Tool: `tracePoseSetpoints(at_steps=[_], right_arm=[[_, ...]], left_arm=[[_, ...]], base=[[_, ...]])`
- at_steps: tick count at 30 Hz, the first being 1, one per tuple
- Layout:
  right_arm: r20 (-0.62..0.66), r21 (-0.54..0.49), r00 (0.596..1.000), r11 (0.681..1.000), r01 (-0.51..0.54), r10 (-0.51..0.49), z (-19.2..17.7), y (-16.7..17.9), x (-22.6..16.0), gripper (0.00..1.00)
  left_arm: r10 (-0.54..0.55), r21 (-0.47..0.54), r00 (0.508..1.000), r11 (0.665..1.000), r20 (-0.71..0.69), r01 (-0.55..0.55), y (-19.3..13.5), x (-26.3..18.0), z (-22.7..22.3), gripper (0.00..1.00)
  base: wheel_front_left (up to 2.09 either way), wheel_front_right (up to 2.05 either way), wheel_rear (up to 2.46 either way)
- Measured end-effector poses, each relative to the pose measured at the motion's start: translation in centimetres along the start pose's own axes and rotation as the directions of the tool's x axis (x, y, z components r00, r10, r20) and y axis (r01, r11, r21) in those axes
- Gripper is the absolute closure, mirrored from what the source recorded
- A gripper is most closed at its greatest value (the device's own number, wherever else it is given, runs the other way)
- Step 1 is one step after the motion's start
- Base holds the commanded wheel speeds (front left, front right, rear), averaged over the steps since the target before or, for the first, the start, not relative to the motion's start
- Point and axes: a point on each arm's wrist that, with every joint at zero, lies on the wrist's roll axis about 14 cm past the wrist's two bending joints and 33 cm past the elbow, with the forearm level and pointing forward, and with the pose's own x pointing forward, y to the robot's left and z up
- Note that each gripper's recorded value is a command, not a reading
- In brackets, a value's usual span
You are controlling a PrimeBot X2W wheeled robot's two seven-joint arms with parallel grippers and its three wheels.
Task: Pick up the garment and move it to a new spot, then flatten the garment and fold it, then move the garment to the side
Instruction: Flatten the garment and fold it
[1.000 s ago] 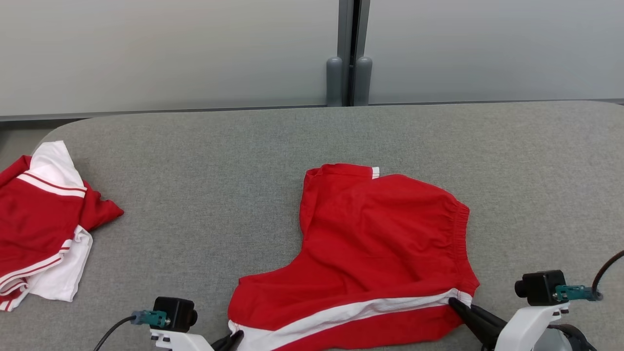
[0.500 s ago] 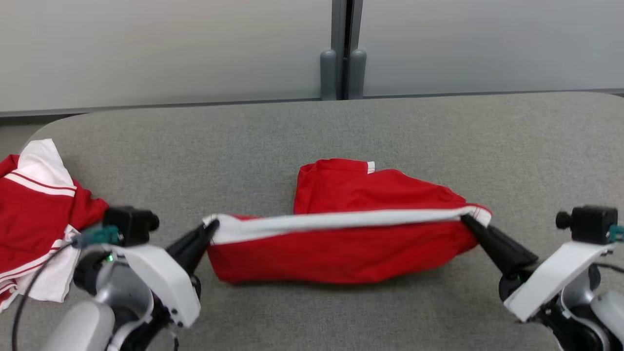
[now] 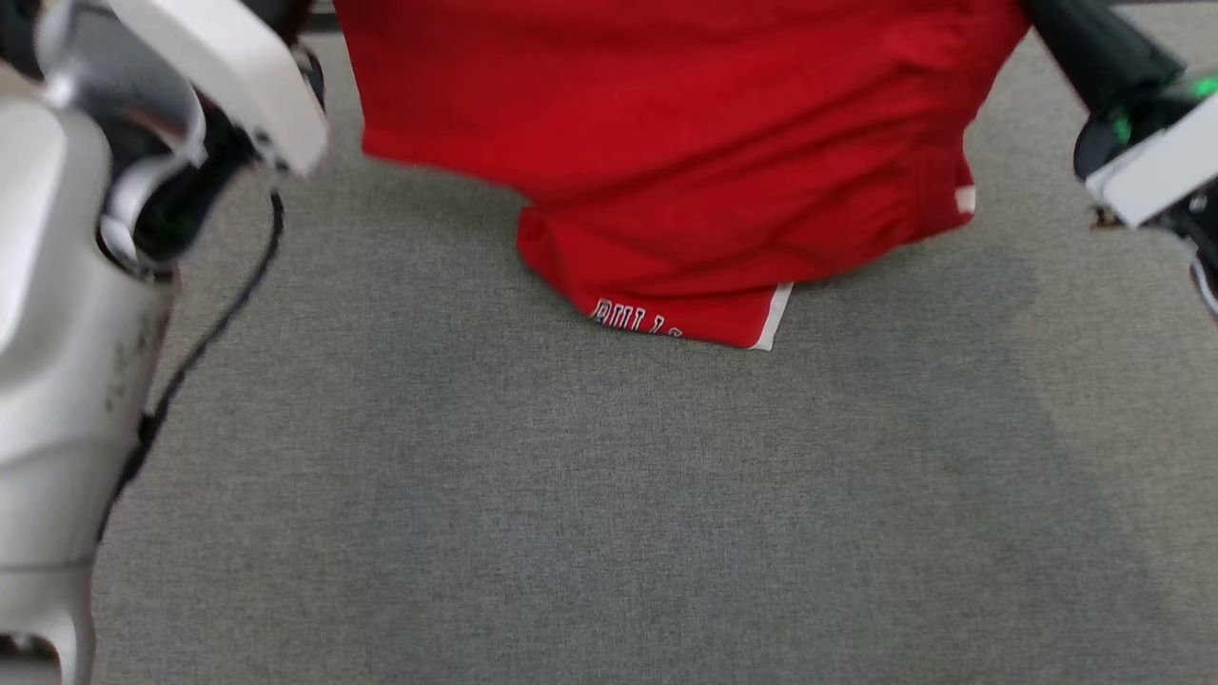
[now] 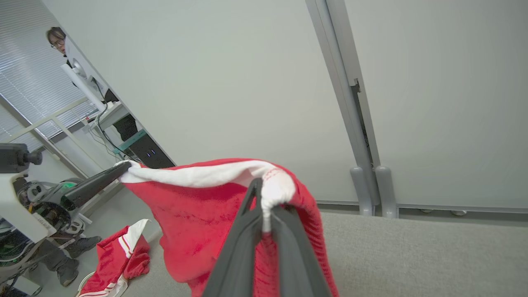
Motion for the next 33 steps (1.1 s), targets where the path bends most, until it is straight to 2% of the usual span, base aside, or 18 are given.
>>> tracePoseSetpoints(at_steps=[4,12,16,20,23,25,29,33], right_arm=[[0.027,-0.051,0.999,0.998,-0.023,0.024,2.0,-1.4,4.0,1.0],[0.198,-0.112,0.978,0.993,-0.045,0.067,6.3,-3.3,10.3,1.0],[0.279,-0.139,0.957,0.989,-0.046,0.083,8.4,-3.6,11.7,1.0],[0.345,-0.183,0.933,0.982,-0.038,0.101,10.6,-2.8,11.8,1.0],[0.313,-0.184,0.944,0.982,-0.049,0.106,9.7,-2.3,12.0,1.0],[0.248,-0.168,0.965,0.985,-0.043,0.085,7.9,-2.6,12.0,1.0],[0.062,-0.131,0.997,0.991,-0.029,0.037,2.2,-3.4,11.0,1.0],[-0.079,-0.082,0.997,0.996,-0.023,0.017,-2.2,-2.9,8.6,1.0]], left_arm=[[0.044,0.004,0.99,0.999,0.137,-0.045,3.0,4.0,4.4,1.0],[0.09,0.036,0.955,0.994,0.283,-0.105,6.8,9.6,8.7,1.0],[0.105,0.053,0.929,0.99,0.355,-0.133,7.8,10.5,11.0,1.0],[0.094,0.08,0.905,0.987,0.414,-0.139,7.4,10.0,13.6,1.0],[0.083,0.089,0.907,0.987,0.412,-0.13,6.8,9.6,13.8,1.0],[0.081,0.088,0.922,0.989,0.378,-0.123,6.6,9.5,12.9,1.0],[0.108,0.06,0.973,0.991,0.204,-0.123,7.2,8.7,7.1,1.0],[0.122,0.048,0.993,0.991,-0.002,-0.122,7.3,6.2,1.2,1.0]], base=[[0.0,0.0,0.0],[0.0,0.0,0.0],[0.0,0.0,0.0],[0.0,0.0,0.0],[0.0,0.0,0.0],[0.0,0.0,0.0],[0.0,0.0,0.0],[0.0,0.0,0.0]])
